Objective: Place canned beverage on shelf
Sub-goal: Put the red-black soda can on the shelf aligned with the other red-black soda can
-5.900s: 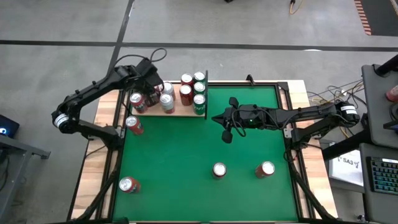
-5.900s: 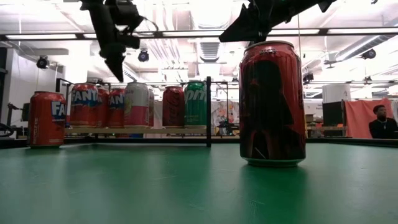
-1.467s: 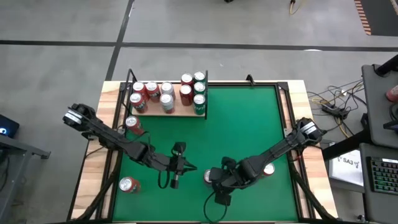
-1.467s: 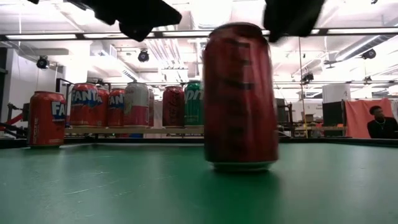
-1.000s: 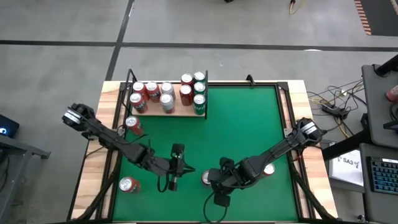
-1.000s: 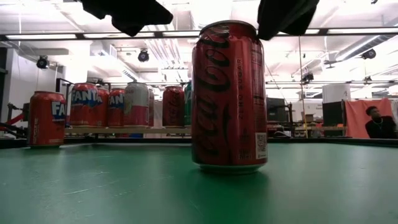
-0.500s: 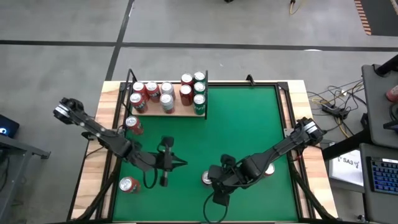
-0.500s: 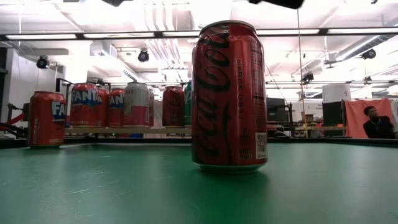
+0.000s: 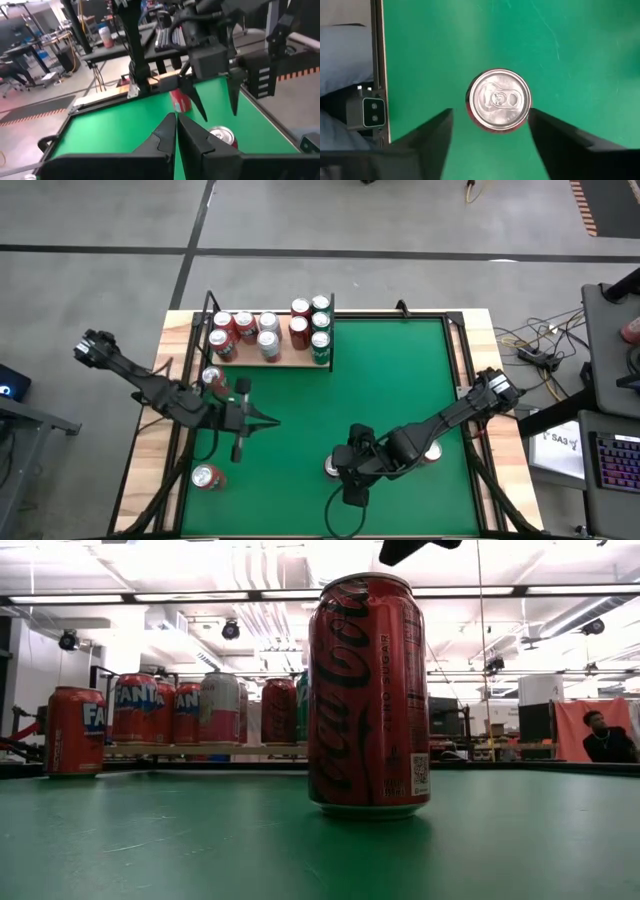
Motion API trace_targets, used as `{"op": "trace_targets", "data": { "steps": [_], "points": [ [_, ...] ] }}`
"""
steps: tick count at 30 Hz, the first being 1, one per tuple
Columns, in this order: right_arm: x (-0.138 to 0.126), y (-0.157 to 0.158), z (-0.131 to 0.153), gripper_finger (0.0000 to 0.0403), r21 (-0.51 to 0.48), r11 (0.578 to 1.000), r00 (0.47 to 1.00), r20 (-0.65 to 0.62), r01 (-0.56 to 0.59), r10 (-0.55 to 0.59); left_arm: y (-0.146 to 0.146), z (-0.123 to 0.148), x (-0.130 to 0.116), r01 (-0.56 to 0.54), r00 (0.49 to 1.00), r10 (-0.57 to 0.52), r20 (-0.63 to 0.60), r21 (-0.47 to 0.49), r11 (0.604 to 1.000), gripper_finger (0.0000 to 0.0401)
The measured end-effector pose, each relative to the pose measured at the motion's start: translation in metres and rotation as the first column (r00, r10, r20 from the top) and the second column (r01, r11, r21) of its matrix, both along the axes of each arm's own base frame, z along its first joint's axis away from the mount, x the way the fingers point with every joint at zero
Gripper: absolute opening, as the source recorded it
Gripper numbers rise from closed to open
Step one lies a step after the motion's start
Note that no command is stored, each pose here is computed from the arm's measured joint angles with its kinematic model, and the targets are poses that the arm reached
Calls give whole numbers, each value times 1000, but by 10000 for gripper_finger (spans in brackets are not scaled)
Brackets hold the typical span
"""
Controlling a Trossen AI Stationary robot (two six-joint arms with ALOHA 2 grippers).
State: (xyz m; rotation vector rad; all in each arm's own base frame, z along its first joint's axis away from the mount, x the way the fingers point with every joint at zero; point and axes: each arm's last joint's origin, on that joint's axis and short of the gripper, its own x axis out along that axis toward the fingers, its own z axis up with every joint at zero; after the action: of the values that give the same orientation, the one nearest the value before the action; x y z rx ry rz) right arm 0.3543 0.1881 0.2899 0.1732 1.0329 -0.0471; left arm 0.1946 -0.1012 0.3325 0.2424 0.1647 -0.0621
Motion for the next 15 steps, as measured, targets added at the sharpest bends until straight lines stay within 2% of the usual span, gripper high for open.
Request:
{"op": "trace_targets", "data": {
  "steps": [4, 7, 15],
  "points": [
    [1, 1, -3, 322, -10, 1000, 1000, -6, -12, 12, 5, 7, -8, 2, 1000, -2, 28, -2, 1000, 0],
    [4, 3, -12, 361, -14, 1000, 999, -31, -18, 17, 7, 10, -11, 4, 999, -4, 41, 5, 1000, 0],
    [6, 4, -24, 372, 0, 1000, 997, -71, 20, -20, 7, 11, -12, 7, 999, -8, 47, 23, 1000, 0]
  ]
}}
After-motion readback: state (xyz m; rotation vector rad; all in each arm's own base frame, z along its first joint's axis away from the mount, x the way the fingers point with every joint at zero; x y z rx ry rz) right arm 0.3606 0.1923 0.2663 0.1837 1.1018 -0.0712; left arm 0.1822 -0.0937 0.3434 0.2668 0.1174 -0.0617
